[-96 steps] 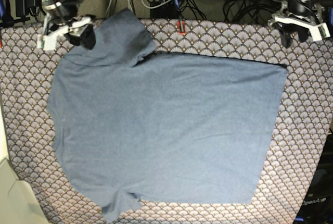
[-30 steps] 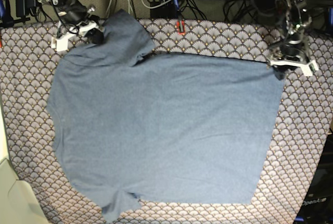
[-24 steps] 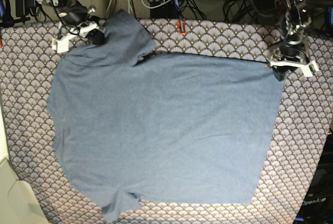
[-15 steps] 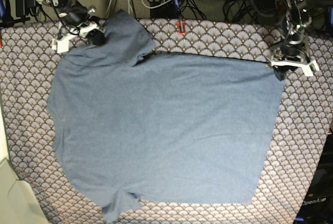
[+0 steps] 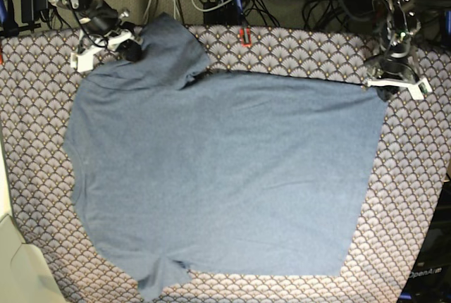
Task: Fold the T-shirt properly
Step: 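Close both grippers on the shirt's shoulder edge, then lift the shoulder edge with both grippers and pull it toward the hem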
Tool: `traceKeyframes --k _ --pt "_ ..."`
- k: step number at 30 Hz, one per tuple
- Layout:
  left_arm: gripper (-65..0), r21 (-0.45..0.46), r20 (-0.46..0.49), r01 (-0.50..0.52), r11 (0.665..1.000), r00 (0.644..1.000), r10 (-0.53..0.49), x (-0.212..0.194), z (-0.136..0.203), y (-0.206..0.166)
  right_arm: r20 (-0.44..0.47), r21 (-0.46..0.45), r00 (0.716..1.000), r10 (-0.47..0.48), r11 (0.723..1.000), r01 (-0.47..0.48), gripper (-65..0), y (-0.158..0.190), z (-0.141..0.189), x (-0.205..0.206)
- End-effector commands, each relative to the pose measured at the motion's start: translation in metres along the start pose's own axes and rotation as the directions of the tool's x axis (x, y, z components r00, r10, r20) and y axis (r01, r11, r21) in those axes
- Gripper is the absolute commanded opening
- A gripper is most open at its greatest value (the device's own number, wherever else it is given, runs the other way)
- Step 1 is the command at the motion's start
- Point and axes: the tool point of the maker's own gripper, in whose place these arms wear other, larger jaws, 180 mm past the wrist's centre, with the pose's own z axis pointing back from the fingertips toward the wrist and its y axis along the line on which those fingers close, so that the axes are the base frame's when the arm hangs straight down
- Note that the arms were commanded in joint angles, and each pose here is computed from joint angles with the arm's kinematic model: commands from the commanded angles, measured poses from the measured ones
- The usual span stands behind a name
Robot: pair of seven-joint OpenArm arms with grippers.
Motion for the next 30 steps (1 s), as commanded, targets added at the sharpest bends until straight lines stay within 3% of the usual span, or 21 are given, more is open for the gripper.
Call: traceKeyframes --k 1,10,16,27,30 --pt "-63.2 -0.008 0.026 0.009 1.000 1.000 -0.009 0.011 0.000 -0.002 -0.053 -0.043 0.999 0.011 0.999 -0.013 -65.0 -0.010 0.003 -0.011" --pt "-64.5 -0.019 0.050 0.014 1.000 0.999 -0.013 0.020 0.002 -0.006 -0.027 -0.060 0.992 0.119 0.991 -0.121 -65.0 -0.020 0.014 0.019" --pt "-64.5 -0.049 0.100 0.042 0.998 0.994 -0.037 0.040 0.006 -0.019 0.044 -0.032 0.971 0.237 0.971 -0.236 -65.0 0.000 0.024 0.061" --pt "-64.5 -0.083 0.165 0.032 0.996 0.986 -0.018 0.070 -0.005 -0.039 0.152 -0.020 0.937 0.314 0.949 -0.314 -65.0 0.020 0.018 0.120" --pt "-64.5 -0.102 0.198 0.025 0.995 0.980 -0.005 0.086 -0.009 -0.050 0.184 -0.029 0.917 0.355 0.934 -0.356 -65.0 0.026 0.017 0.141"
